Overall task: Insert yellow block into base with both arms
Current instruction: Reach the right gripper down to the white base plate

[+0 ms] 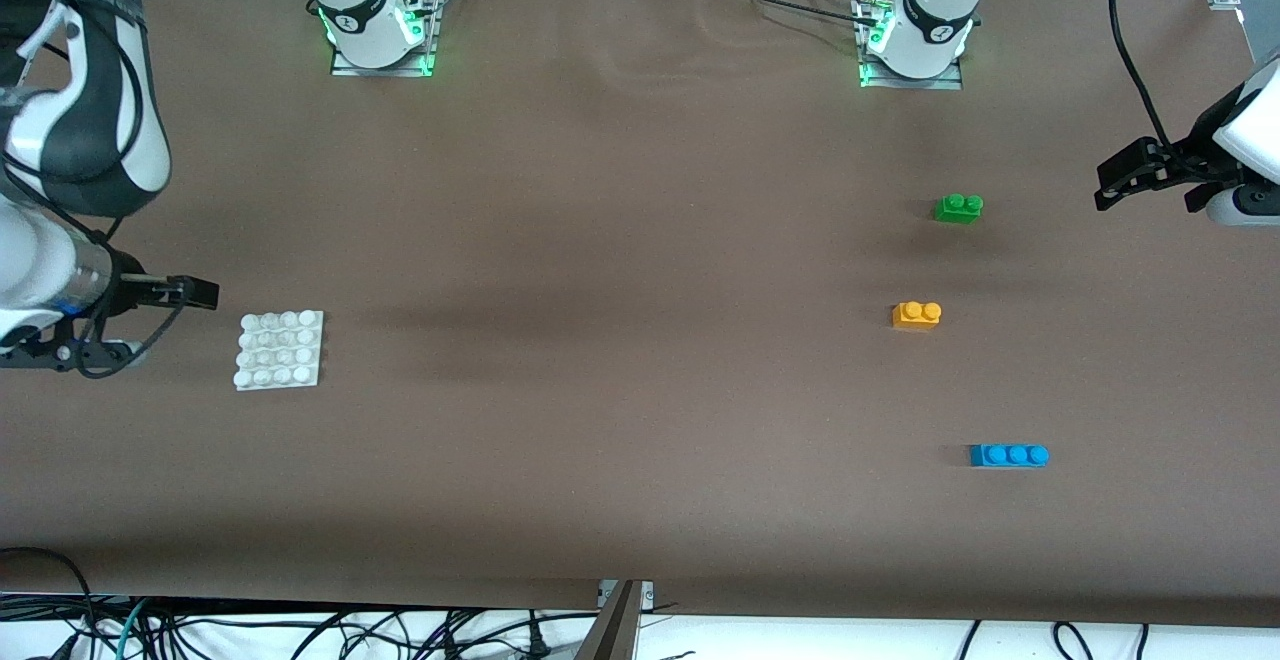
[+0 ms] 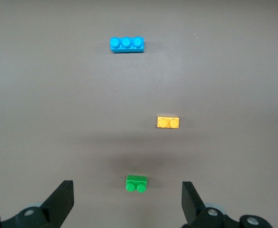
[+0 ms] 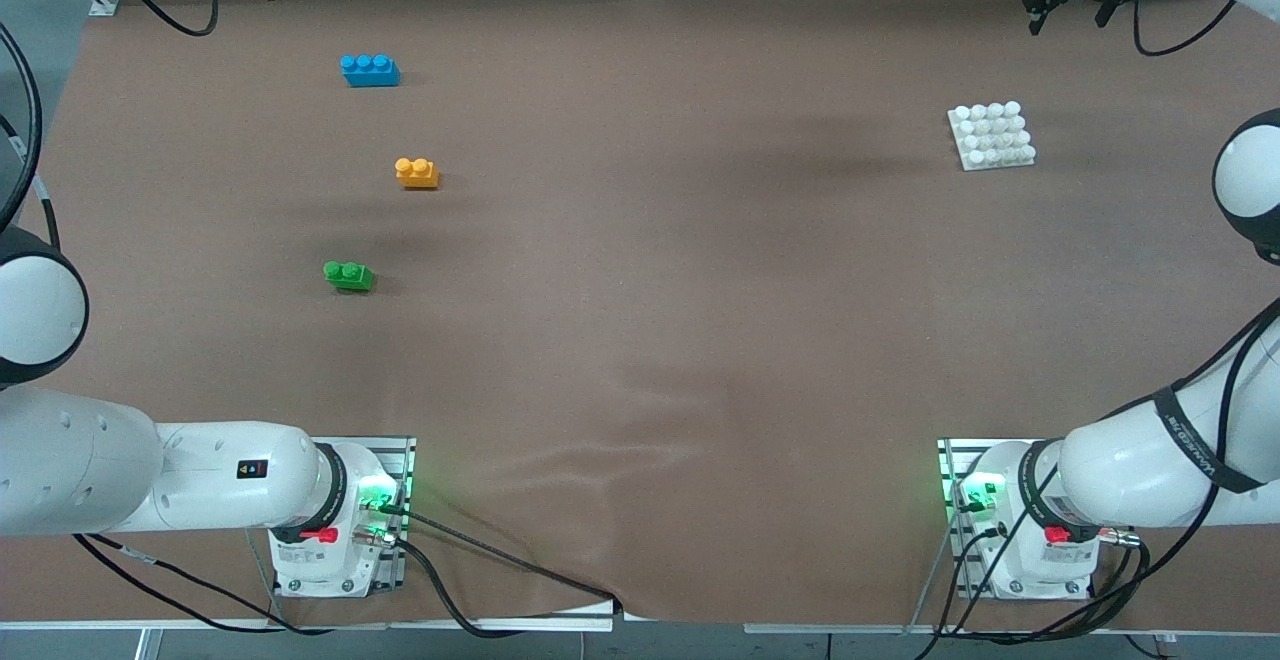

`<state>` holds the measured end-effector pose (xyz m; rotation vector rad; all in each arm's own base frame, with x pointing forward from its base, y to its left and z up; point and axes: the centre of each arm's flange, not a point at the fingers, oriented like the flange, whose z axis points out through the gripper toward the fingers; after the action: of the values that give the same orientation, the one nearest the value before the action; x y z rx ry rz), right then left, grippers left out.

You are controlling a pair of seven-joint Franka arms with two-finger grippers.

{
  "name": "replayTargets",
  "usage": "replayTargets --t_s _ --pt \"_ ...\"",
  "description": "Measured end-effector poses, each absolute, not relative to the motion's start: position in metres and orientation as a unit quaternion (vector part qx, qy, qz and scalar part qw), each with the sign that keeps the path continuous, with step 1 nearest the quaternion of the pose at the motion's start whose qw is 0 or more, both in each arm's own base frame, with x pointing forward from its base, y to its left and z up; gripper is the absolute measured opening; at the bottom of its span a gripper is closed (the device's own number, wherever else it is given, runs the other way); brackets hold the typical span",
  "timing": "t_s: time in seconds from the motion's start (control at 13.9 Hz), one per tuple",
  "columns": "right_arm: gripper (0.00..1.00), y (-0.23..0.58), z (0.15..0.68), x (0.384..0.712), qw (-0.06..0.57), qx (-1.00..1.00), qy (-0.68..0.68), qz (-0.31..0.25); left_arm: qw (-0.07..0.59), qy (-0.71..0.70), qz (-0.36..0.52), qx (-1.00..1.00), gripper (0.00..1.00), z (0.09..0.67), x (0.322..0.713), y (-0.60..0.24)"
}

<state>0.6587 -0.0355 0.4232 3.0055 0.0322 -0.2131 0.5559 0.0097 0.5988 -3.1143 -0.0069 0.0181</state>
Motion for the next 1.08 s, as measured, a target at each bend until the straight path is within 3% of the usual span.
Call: replayTargets --t_s 0.5,1.08 --pt "1.0 -0.067 0.297 0.665 0.064 0.996 0.016 -0.06 0.014 -0.002 0.006 -1.0 1.0 0.599 0.556 0.01" --pt "1.0 -0.073 0.229 0.67 0.064 0.997 0.019 -0.047 0.014 -0.002 0.006 -1.0 1.0 0.599 0.556 0.01"
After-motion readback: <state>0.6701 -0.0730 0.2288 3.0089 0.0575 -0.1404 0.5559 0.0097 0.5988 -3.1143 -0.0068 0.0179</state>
